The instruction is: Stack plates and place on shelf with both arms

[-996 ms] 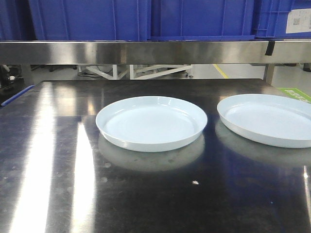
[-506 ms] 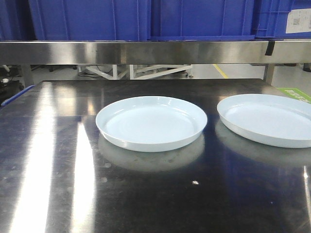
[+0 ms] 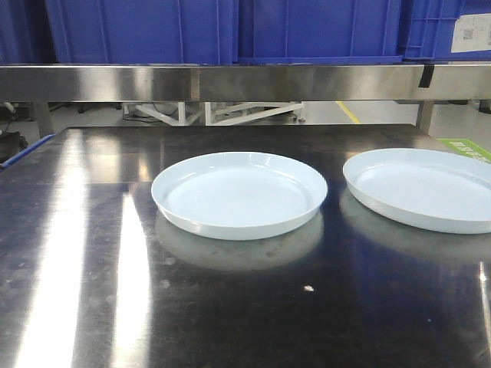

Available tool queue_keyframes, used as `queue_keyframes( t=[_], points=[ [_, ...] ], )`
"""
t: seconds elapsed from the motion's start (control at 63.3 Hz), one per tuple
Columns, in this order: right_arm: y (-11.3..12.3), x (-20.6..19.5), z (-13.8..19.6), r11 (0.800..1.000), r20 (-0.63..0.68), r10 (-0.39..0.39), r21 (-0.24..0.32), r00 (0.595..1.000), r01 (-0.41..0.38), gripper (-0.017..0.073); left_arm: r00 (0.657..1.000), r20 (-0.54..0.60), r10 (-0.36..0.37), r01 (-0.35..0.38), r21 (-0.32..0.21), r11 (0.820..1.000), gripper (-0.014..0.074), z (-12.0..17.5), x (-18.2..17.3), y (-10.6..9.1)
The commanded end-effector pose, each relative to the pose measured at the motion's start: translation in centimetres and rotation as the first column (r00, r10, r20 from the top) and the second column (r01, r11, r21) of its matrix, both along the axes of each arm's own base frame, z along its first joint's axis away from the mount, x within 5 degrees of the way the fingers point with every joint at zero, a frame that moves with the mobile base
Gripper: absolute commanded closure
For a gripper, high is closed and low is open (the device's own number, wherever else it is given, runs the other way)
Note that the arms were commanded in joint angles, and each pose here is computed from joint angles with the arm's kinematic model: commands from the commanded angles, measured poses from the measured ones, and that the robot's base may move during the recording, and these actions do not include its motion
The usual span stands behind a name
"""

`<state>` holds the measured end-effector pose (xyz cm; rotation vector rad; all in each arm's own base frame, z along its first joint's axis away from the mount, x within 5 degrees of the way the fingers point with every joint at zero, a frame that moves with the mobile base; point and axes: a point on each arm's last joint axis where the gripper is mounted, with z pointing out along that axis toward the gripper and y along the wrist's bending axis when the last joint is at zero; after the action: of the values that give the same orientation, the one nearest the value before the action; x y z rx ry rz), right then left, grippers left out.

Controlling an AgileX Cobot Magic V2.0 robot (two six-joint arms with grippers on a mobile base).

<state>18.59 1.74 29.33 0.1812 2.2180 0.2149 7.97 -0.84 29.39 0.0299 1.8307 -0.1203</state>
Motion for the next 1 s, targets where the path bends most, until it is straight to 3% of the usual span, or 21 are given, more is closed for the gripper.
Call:
queue_keyframes(
  t=[0.0, 0.063, 0.253, 0.569, 0.98],
  points=[
    [-0.1, 0.5, 1.7, 1.0, 0.111, -0.004, 0.0, 0.994, 0.004, 0.0147, 0.994, 0.11, 0.001, 0.0, -0.01, 1.0, 0.0495, 1.7, 0.1, 0.0],
    [-0.1, 0.6, 1.8, 1.0, 0.127, -0.005, -0.004, 0.992, 0.005, 0.0093, 0.994, 0.11, 0.001, 0.0, -0.01, 1.0, 0.0495, 1.7, 0.1, 0.0],
    [-0.3, 2.7, 1.4, 1.0, 0.102, -0.014, -0.026, 0.995, 0.017, 0.0094, 0.994, 0.11, 0.001, 0.0, -0.01, 1.0, 0.0495, 1.7, 0.1, 0.0],
    [-3.6, 9.0, 0.6, 0.989, 0.004, -0.146, -0.033, 0.989, 0.146, 0.0094, 0.994, 0.11, 0.001, 0.0, -0.01, 1.0, 0.0495, 1.7, 0.1, 0.0],
    [-4.1, 13.7, -3.9, 0.989, -0.14, -0.148, -0.044, 0.979, 0.144, 0.0094, 0.994, 0.11, 0.001, 0.0, -0.01, 1.0, 0.0495, 1.7, 0.1, 0.0]
  ],
)
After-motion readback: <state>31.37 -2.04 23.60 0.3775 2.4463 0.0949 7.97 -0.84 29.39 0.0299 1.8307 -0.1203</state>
